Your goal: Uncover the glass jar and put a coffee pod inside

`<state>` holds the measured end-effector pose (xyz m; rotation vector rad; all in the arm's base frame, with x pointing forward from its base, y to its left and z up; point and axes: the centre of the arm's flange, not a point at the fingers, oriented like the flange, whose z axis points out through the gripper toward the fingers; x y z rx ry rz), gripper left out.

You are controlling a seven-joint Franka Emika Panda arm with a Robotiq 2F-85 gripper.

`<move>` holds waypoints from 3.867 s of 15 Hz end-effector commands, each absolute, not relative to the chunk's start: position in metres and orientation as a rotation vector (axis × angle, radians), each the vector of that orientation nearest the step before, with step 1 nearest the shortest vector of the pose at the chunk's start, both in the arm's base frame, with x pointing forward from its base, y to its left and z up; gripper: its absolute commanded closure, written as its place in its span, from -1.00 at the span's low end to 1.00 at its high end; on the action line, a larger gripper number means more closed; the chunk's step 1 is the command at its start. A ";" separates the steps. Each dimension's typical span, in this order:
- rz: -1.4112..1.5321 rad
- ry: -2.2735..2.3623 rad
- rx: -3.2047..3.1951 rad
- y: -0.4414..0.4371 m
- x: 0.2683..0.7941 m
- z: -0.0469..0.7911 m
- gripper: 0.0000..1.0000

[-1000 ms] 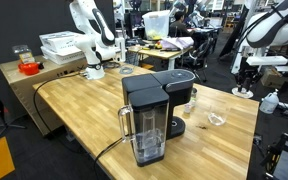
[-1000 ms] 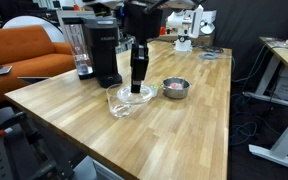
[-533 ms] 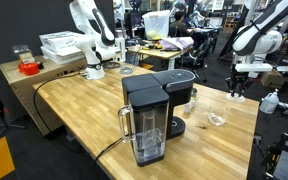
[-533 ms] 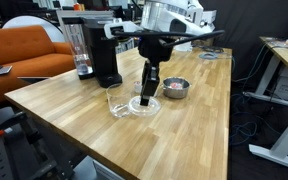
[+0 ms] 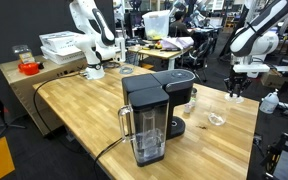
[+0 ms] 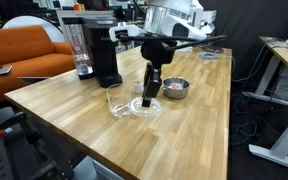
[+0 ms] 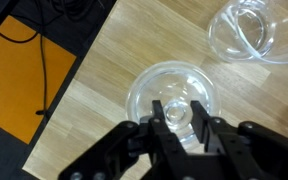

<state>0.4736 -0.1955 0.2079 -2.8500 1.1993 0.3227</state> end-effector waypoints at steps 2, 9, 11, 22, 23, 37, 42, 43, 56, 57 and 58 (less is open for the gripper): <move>0.300 1.199 -2.851 -0.198 0.477 0.214 0.84; 0.335 1.232 -2.828 -0.217 0.498 0.196 0.84; 0.365 1.238 -2.825 -0.219 0.501 0.183 0.84; 0.442 1.258 -2.782 -0.238 0.522 0.133 0.84; 0.450 1.262 -2.775 -0.240 0.521 0.128 0.84; 0.518 1.193 -2.819 -0.224 0.500 0.151 -1.00; 0.537 1.077 -2.917 -0.193 0.471 0.186 -1.00; 0.532 1.058 -2.929 -0.189 0.467 0.195 -1.00; 0.476 1.017 -2.943 -0.182 0.464 0.224 -1.00; 0.475 1.017 -2.943 -0.182 0.464 0.224 -1.00; 0.462 1.021 -2.950 -0.182 0.465 0.224 -1.00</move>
